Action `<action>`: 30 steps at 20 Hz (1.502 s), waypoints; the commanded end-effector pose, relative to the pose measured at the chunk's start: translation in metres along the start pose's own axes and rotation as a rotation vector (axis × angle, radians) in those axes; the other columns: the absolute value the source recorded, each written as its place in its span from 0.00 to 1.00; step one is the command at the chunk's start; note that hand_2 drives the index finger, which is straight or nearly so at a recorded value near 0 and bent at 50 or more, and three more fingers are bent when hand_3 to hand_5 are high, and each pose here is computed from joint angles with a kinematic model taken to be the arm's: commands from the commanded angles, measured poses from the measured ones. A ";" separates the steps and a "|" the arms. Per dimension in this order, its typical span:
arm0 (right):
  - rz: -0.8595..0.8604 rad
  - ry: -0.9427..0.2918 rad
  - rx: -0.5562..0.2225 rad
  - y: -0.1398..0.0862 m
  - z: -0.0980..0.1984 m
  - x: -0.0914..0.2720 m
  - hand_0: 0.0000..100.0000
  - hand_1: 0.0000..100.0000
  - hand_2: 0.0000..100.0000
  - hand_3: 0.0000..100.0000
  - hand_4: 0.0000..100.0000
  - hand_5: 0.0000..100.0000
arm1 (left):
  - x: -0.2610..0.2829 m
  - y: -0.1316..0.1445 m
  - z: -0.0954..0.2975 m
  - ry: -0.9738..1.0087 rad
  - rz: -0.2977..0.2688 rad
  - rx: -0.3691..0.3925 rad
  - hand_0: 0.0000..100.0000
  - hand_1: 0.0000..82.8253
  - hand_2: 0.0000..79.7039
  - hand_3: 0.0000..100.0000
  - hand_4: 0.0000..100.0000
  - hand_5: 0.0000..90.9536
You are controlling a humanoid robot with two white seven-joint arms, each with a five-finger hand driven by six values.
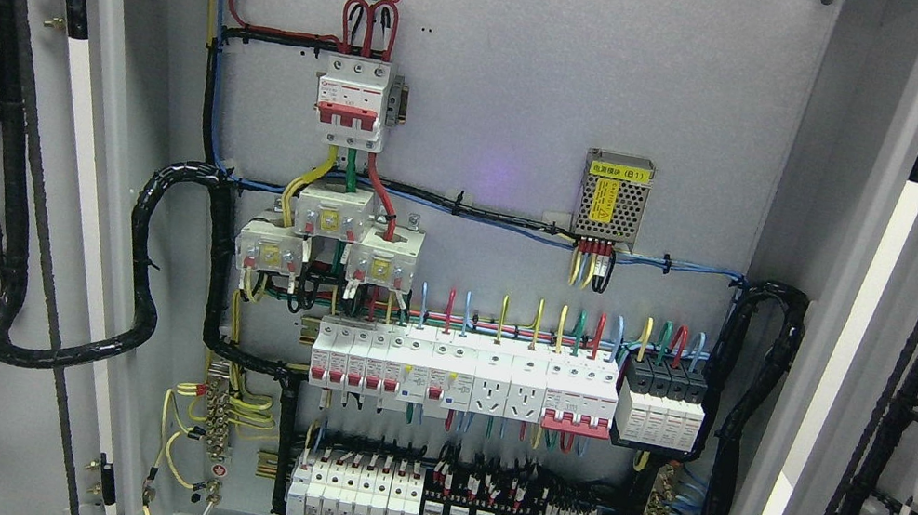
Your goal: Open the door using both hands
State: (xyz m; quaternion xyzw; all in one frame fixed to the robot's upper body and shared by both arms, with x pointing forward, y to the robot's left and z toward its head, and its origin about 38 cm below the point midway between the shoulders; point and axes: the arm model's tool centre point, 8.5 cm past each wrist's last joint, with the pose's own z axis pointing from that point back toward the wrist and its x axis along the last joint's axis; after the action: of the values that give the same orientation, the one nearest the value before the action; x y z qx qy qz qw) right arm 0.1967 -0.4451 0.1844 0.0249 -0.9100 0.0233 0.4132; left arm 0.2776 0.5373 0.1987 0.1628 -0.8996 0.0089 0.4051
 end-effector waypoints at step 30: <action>-0.405 0.237 0.231 0.146 0.071 -0.062 0.12 0.39 0.00 0.00 0.00 0.00 | 0.044 -0.266 0.151 0.257 0.349 -0.377 0.12 0.47 0.00 0.00 0.00 0.00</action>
State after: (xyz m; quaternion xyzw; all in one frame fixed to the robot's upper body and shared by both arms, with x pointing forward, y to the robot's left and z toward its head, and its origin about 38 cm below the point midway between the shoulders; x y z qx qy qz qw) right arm 0.1896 -0.3579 0.1402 0.1717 -0.8730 0.0473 0.4540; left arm 0.2471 0.3453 0.1277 -0.0116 -0.8533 -0.0941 0.5128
